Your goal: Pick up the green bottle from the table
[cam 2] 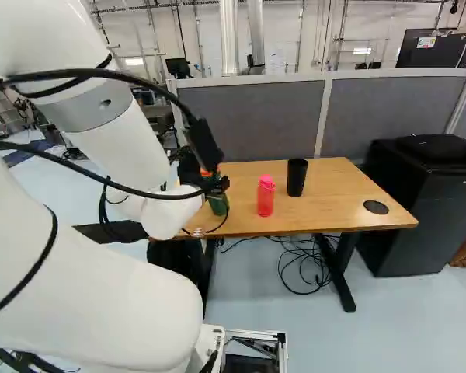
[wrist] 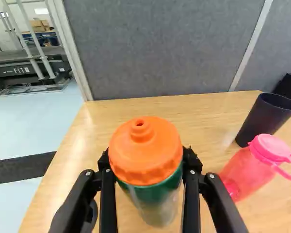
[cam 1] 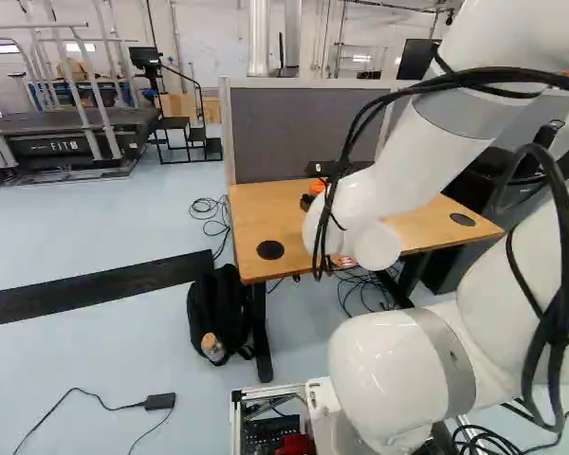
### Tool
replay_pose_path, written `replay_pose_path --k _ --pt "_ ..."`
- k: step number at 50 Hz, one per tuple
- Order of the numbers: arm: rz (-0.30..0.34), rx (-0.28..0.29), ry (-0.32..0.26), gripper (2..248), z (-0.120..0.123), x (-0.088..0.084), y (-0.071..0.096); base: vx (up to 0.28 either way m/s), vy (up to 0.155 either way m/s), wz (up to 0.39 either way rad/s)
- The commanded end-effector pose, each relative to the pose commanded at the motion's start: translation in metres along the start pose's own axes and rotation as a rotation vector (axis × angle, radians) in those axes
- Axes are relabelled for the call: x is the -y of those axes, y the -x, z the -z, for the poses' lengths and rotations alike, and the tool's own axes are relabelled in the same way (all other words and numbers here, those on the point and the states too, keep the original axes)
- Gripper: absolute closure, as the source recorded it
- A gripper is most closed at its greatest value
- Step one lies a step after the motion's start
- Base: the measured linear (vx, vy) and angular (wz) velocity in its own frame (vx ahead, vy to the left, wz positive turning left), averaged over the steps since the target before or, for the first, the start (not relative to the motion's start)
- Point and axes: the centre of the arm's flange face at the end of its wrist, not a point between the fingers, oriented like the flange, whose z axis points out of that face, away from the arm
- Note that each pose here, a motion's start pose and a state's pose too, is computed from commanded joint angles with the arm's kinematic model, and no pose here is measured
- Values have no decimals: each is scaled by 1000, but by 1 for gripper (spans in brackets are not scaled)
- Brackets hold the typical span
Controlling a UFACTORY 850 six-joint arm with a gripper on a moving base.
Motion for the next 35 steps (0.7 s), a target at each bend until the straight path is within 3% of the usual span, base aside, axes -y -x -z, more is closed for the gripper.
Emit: replay_pose_path --k 35 --pt "20 15 -17 182 8 -1 11 0 0 0"
